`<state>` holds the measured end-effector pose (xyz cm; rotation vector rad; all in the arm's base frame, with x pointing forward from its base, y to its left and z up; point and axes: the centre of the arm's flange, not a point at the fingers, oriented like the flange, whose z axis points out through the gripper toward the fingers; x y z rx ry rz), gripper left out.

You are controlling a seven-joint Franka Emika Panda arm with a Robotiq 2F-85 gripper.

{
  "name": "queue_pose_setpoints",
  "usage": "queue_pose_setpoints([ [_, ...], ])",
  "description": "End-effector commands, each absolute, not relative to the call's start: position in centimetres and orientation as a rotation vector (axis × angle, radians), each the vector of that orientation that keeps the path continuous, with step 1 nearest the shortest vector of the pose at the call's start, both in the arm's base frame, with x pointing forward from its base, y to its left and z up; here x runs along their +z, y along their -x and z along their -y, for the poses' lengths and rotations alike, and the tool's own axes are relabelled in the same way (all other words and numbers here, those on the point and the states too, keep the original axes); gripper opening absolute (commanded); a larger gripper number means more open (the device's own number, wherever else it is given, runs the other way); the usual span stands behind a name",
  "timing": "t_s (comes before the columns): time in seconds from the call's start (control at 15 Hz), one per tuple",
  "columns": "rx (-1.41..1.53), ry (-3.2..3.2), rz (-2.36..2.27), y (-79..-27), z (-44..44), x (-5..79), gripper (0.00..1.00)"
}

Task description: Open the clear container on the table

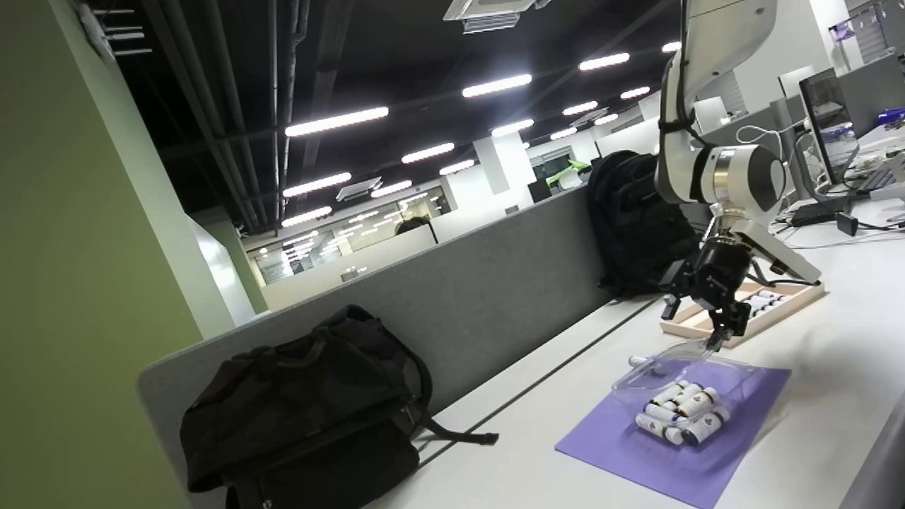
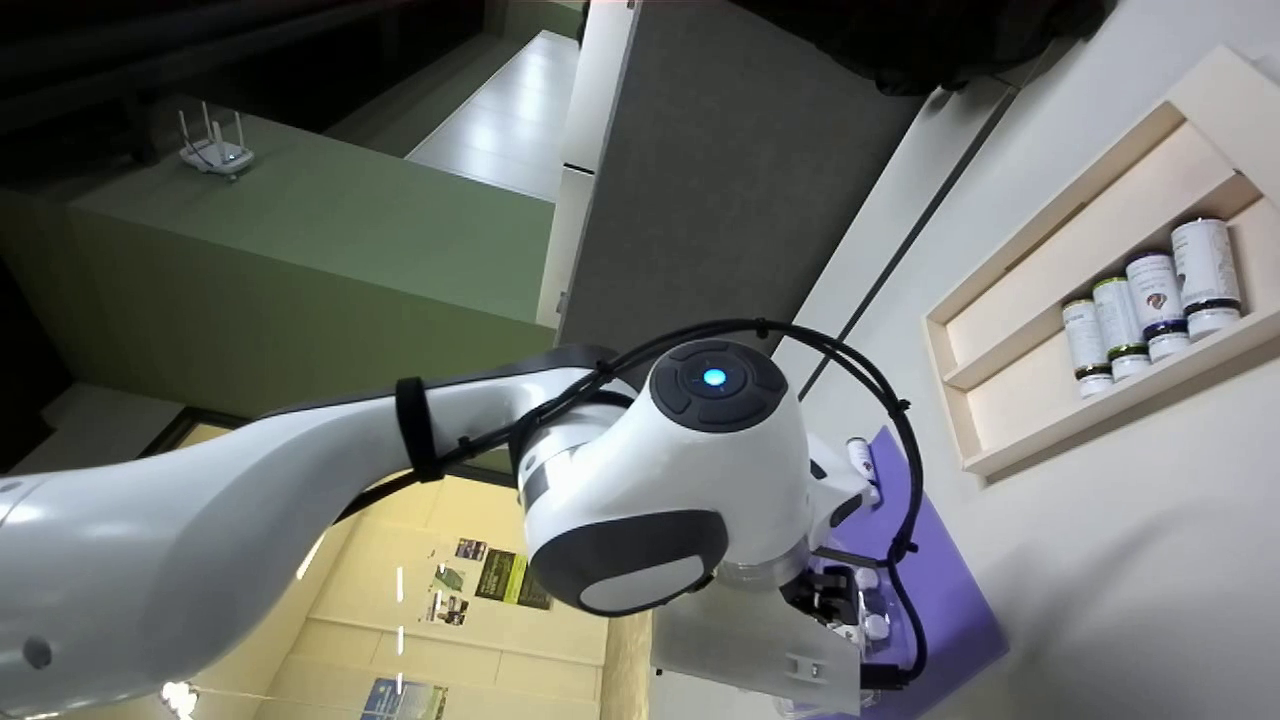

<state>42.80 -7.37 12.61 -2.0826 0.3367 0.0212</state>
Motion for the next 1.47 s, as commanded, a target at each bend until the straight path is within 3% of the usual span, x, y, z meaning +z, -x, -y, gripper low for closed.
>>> queue_pose_setpoints([
  [0.0,-0.047,2.055,-0.333,-43.0,7.7,13.7,1.0],
  [1.4,-0.059,2.107,-0.343,-43.8,7.8,12.9,1.0],
])
